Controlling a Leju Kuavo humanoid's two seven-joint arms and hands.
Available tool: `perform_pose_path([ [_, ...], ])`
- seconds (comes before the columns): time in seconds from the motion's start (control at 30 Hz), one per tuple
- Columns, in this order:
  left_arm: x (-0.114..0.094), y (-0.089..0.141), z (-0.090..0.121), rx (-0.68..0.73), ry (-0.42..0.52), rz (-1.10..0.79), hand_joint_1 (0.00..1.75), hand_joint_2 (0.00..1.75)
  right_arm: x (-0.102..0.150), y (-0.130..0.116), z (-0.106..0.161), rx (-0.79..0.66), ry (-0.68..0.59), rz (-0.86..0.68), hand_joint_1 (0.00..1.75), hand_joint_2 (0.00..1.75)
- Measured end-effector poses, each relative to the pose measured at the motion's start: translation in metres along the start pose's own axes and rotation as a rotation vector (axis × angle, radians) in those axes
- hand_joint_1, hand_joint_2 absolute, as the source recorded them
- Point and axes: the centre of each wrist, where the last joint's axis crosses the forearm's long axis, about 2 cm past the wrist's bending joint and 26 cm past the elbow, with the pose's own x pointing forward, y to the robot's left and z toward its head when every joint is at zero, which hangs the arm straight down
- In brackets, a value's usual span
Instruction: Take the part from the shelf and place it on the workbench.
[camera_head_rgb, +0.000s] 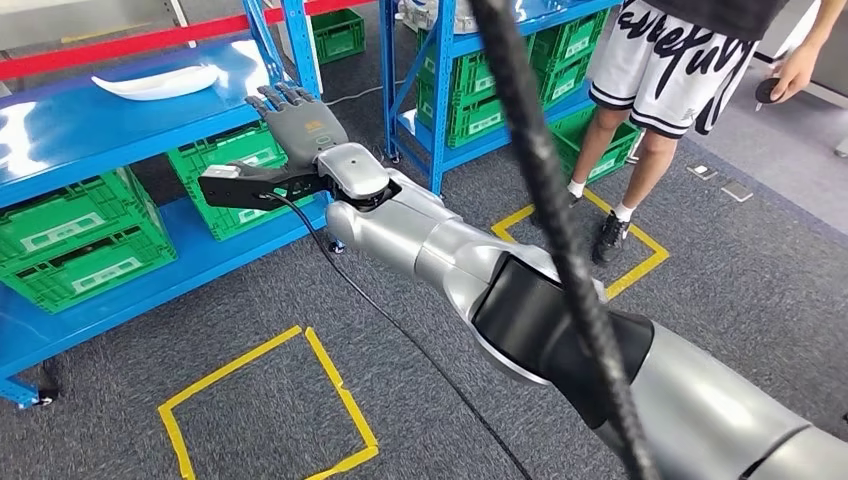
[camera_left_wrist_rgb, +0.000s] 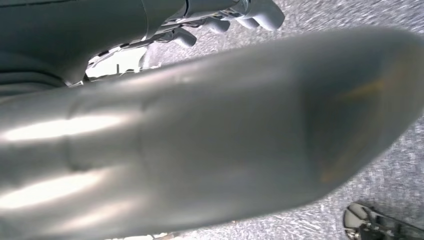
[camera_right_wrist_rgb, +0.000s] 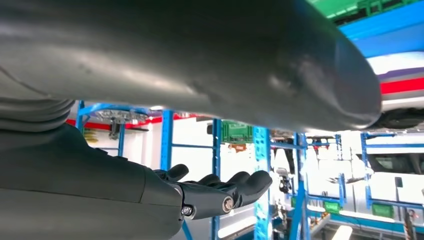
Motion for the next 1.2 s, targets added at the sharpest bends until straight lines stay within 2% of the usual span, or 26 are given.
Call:
perform_pose_path([
  [0.7, -0.002, -0.005, 0.002, -0.009, 0.005, -0.018, 0.00, 0.00, -0.001, 0.029, 0.006, 0.036, -0.014, -0.004, 0.00, 0.00],
  [1.07, 0.003, -0.007, 0.003, -0.012, -0.001, -0.028, 0.00, 0.00, -0.009, 0.028, 0.007, 0.037, -0.006, 0.005, 0.00, 0.00],
  [1.2, 0.003, -0.007, 0.003, -0.013, -0.001, -0.030, 0.00, 0.00, -0.011, 0.036, 0.010, 0.053, 0.002, 0.002, 0.00, 0.00],
])
